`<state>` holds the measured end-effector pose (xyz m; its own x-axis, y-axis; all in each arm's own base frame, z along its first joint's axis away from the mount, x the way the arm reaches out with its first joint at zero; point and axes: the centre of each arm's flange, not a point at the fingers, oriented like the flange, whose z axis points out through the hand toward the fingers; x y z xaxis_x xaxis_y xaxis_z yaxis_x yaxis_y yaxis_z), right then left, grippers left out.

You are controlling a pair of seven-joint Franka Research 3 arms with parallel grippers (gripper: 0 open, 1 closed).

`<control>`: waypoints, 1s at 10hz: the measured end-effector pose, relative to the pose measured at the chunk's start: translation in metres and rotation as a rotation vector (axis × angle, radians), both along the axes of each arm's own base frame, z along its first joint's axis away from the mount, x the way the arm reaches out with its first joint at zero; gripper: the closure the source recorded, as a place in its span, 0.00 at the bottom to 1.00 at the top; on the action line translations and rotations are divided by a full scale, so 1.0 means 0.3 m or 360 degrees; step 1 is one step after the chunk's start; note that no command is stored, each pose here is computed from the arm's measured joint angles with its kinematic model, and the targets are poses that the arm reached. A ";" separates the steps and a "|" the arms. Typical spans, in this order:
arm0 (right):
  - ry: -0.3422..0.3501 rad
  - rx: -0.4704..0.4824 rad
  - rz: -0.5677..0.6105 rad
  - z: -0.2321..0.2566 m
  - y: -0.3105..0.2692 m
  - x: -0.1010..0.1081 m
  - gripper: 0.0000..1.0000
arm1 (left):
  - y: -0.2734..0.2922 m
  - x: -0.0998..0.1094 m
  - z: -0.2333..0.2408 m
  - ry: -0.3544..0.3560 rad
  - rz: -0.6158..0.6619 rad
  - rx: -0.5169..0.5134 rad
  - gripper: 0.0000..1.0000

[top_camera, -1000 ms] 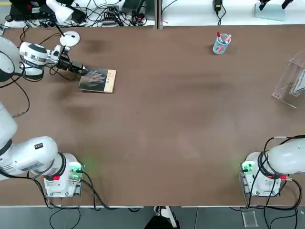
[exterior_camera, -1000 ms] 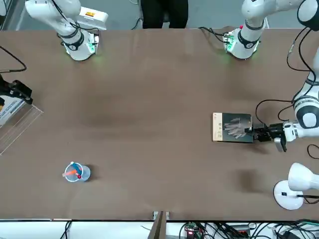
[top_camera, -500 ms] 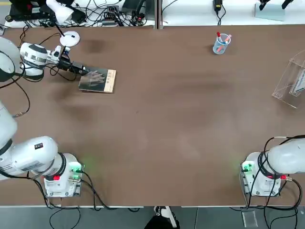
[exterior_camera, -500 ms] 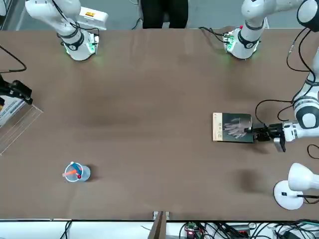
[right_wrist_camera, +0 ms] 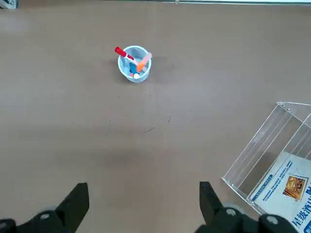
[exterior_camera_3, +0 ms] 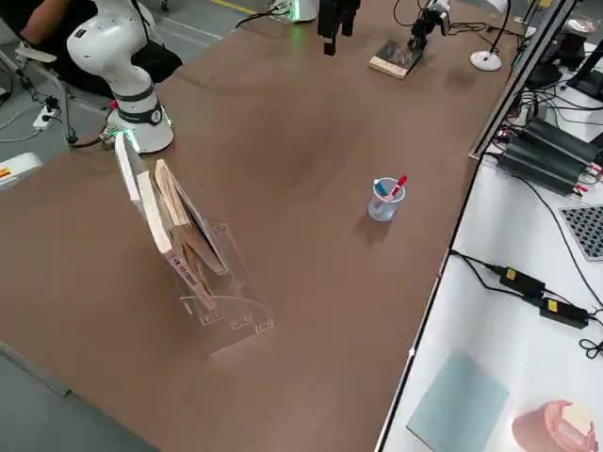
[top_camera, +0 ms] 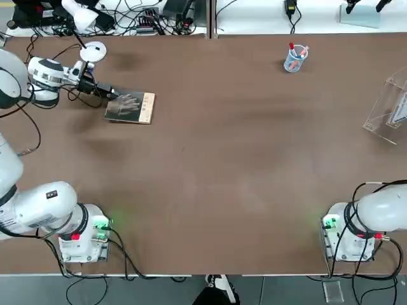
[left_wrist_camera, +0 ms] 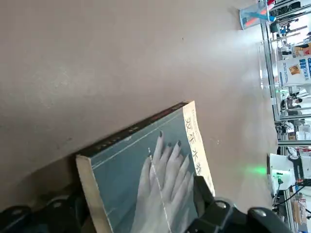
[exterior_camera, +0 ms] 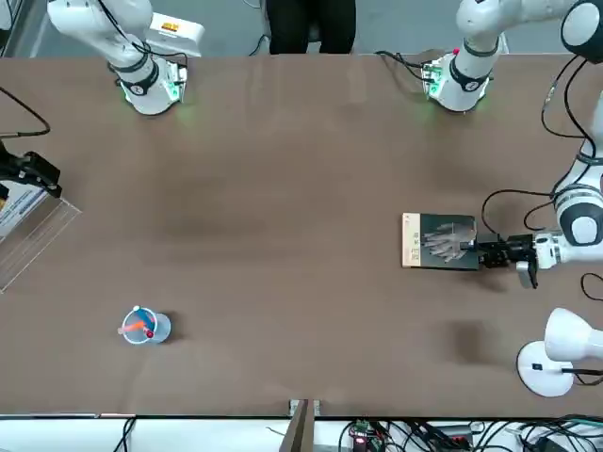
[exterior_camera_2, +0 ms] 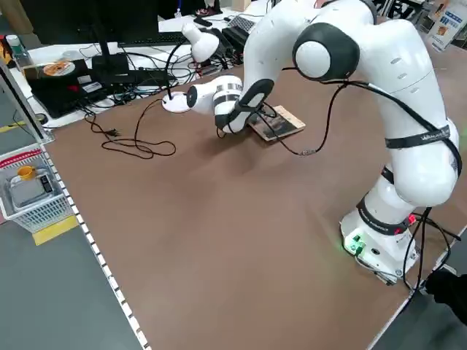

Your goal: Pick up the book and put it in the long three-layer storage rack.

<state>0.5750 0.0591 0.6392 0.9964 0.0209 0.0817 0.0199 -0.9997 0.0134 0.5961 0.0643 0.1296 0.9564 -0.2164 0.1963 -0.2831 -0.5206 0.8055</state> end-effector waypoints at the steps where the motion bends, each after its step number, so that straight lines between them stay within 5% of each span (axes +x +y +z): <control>1: 0.0000 0.0000 0.0000 0.000 0.000 0.000 0.00 | 0.001 0.000 -0.001 0.0001 0.0001 -0.0002 0.15; 10: 0.0000 0.0000 -0.0002 0.000 -0.001 0.000 0.00 | 0.023 -0.005 -0.022 -0.0008 0.0001 -0.0021 0.39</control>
<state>0.5750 0.0589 0.6391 0.9965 0.0195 0.0816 0.0185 -0.9997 0.0134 0.5947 0.0713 0.1231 0.9555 -0.2130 0.2041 -0.2869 -0.5102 0.8108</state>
